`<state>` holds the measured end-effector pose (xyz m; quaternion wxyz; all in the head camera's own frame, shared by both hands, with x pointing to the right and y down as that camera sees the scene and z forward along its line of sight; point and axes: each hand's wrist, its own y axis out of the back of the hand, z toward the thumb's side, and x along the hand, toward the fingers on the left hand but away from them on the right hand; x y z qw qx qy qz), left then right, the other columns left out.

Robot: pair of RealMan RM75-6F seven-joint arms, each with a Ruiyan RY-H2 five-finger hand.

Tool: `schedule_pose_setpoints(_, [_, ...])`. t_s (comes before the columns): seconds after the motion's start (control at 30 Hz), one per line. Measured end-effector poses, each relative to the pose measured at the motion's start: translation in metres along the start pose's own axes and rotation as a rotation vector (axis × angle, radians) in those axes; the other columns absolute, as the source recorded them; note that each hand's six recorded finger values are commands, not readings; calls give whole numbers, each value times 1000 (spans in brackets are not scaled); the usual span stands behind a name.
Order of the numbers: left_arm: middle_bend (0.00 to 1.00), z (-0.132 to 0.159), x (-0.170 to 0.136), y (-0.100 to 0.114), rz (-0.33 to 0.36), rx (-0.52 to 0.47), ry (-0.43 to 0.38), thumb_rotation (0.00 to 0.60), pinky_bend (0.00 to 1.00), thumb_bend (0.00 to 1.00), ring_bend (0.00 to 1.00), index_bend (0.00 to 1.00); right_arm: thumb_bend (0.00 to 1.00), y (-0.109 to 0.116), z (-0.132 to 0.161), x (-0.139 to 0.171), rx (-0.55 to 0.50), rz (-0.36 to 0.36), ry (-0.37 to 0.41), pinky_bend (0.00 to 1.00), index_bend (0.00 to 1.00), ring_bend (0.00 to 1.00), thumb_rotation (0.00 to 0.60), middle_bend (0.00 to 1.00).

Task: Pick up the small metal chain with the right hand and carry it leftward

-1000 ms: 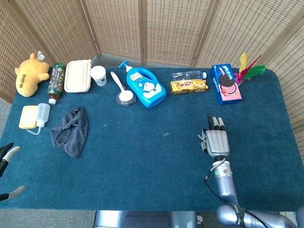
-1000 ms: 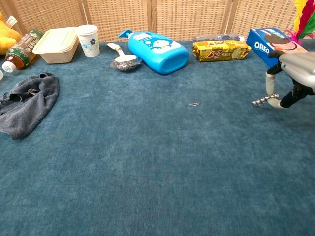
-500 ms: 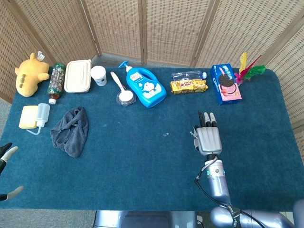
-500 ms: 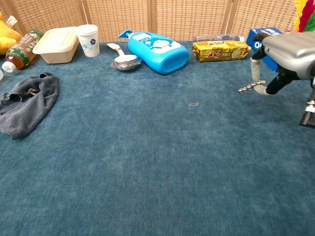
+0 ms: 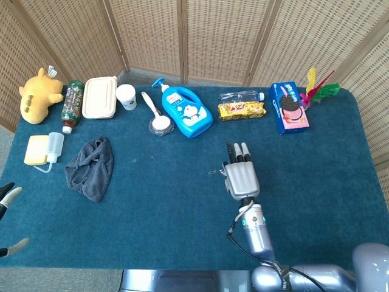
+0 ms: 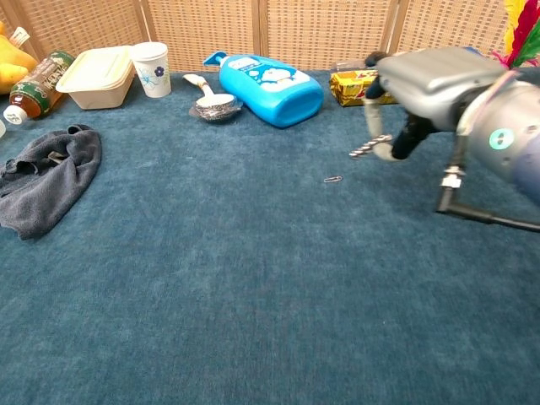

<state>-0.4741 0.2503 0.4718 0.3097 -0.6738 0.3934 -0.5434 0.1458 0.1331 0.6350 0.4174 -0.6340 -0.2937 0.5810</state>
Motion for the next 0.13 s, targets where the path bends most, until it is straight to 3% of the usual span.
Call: schedule_pose_setpoints(0.13, [0,-1,1,0,-4,-2,3,600,70,200,0,0,514,-2,11,-4,-1,5,6,0,586,0,600,0])
